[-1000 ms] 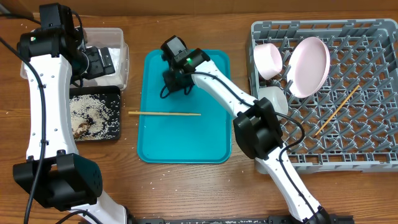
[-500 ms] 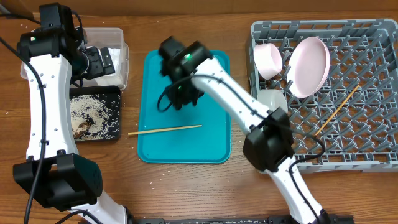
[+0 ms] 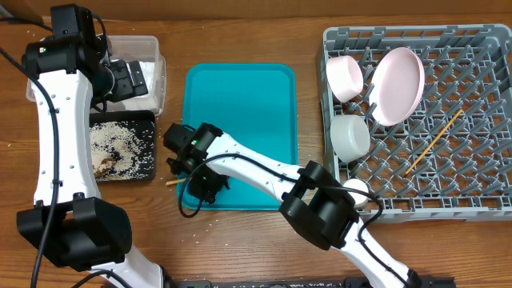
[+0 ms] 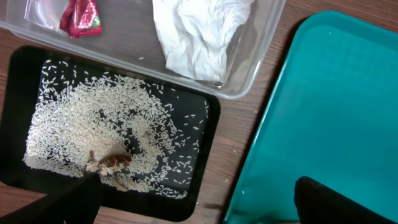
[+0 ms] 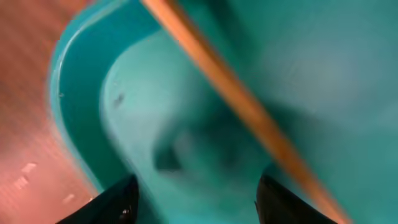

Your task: Sort waste into correct bins and load items into the dishwasher

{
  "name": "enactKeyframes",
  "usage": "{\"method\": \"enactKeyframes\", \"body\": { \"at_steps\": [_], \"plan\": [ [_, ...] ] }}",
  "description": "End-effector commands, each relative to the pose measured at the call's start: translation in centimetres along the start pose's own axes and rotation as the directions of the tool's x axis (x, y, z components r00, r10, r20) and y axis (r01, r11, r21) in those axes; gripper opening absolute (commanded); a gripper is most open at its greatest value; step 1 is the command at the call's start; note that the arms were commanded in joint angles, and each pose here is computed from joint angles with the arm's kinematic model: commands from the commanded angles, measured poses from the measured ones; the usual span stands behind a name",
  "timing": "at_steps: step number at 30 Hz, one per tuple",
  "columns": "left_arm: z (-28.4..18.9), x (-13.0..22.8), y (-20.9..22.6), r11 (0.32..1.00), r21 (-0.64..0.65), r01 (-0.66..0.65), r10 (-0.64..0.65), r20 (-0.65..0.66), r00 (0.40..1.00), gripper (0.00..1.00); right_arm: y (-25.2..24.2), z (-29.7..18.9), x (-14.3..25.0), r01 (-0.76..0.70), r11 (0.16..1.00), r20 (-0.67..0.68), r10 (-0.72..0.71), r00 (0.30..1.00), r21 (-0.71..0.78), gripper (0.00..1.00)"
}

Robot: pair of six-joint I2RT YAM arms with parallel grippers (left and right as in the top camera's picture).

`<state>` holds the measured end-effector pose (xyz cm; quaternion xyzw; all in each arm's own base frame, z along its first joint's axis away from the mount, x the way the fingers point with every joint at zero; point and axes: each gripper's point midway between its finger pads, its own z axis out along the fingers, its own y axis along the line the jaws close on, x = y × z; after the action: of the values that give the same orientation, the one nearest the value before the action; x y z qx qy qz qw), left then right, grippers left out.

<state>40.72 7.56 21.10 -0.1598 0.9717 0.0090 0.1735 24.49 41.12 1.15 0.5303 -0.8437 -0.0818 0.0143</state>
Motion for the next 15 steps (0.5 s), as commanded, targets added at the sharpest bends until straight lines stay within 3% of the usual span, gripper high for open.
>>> {"method": "enactKeyframes", "body": {
  "at_steps": [1, 9, 15],
  "plan": [
    [-0.1, 0.0, 0.0, 1.0, -0.005, -0.024, 0.024, 0.003, 1.0, 1.0, -1.7, 0.4, 0.5, 0.038, 0.998, -0.009, -0.037, 0.999, 0.044, 0.63],
    [-0.1, 0.0, 0.0, 1.0, -0.005, -0.024, 0.024, 0.003, 1.0, 1.0, -3.2, -0.5, 0.0, 0.04, 0.993, 0.005, -0.041, 0.999, 0.107, 0.63],
    [-0.1, 0.0, 0.0, 1.0, -0.005, -0.024, 0.024, 0.003, 1.0, 1.0, -3.0, -4.8, -1.5, -0.002, 0.993, 0.094, -0.01, 0.996, 0.122, 0.63]
  ]
}}
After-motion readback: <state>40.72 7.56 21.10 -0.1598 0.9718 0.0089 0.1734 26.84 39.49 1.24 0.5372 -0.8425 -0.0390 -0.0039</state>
